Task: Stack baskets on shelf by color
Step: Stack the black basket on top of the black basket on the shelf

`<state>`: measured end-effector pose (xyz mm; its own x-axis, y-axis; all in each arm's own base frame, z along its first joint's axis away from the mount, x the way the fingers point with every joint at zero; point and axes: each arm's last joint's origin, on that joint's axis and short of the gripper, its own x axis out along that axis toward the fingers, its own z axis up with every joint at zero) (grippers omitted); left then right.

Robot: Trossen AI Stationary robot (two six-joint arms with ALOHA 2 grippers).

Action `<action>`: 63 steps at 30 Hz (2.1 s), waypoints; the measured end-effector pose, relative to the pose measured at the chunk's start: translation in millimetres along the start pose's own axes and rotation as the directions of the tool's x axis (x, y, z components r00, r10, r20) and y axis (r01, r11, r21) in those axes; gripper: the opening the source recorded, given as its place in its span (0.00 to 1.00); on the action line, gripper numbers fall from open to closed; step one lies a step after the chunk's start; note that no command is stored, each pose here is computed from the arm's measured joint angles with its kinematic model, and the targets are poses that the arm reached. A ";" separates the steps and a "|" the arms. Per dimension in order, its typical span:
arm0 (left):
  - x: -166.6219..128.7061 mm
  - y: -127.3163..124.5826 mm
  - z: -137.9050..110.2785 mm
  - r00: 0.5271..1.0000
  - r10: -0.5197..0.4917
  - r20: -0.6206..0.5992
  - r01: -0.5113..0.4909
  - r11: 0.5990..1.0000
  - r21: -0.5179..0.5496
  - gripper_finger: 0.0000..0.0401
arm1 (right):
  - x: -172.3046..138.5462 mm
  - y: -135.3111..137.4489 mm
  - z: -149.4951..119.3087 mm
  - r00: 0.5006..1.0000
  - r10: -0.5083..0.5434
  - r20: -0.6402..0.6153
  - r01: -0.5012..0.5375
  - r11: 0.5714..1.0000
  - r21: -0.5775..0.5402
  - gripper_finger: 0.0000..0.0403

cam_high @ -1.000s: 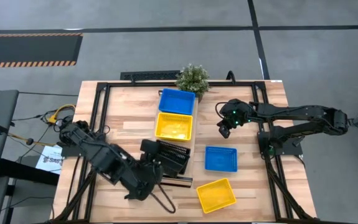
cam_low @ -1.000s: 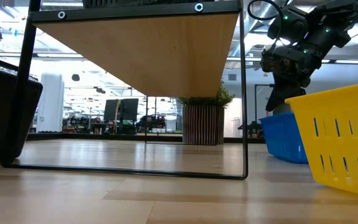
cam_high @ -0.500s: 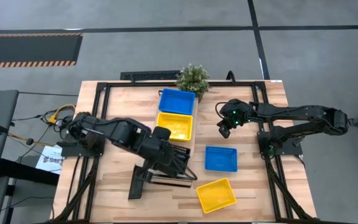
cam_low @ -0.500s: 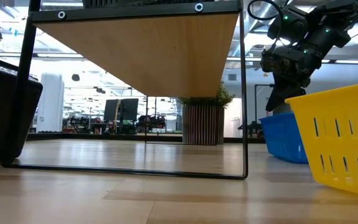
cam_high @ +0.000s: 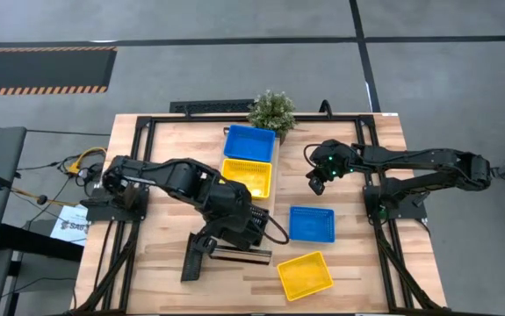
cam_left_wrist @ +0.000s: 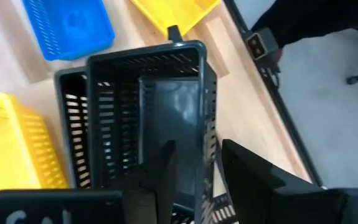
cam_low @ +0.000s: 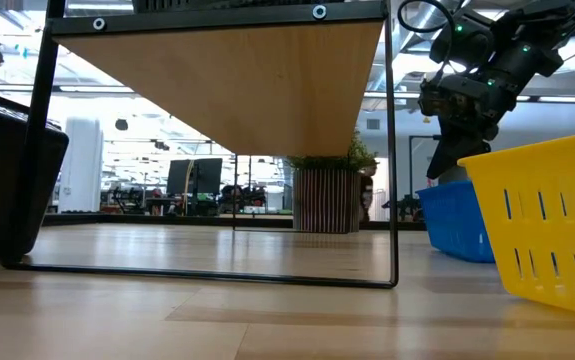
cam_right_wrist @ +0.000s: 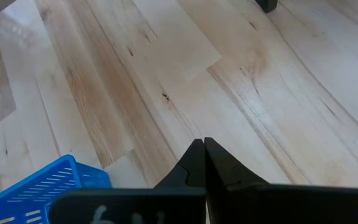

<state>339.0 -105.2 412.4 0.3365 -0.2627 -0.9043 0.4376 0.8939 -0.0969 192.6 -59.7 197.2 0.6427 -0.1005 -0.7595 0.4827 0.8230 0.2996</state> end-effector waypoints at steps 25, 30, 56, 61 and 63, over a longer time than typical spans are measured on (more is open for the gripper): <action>13.2 6.7 0.3 0.998 -0.049 -0.039 0.050 0.998 0.036 0.26 | 0.0 -0.1 0.1 1.000 0.000 0.001 0.000 1.000 -0.017 0.02; 13.0 7.7 0.0 0.998 -0.054 -0.039 0.056 0.997 0.048 0.18 | 0.0 -0.1 0.1 1.000 0.000 0.000 0.000 1.000 -0.017 0.02; 24.2 12.3 -3.2 0.995 -0.058 -0.083 0.062 0.997 0.046 0.17 | 0.0 -0.1 0.1 1.000 0.000 0.001 0.000 1.000 -0.016 0.02; 24.2 11.4 -3.0 0.993 -0.089 -0.078 0.091 0.995 0.030 0.02 | 0.0 -0.1 0.1 1.000 0.000 0.001 0.000 1.000 -0.016 0.02; 24.1 11.1 -2.9 0.992 -0.098 -0.075 0.100 0.995 0.015 0.02 | 0.0 -0.1 0.1 1.000 0.000 0.001 0.000 1.000 -0.016 0.02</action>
<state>349.6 -100.5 388.4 0.2283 -0.3215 -0.9190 0.4818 0.8575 -0.1803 192.6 -59.8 197.2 0.6431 -0.1010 -0.7591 0.4732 0.8318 0.2902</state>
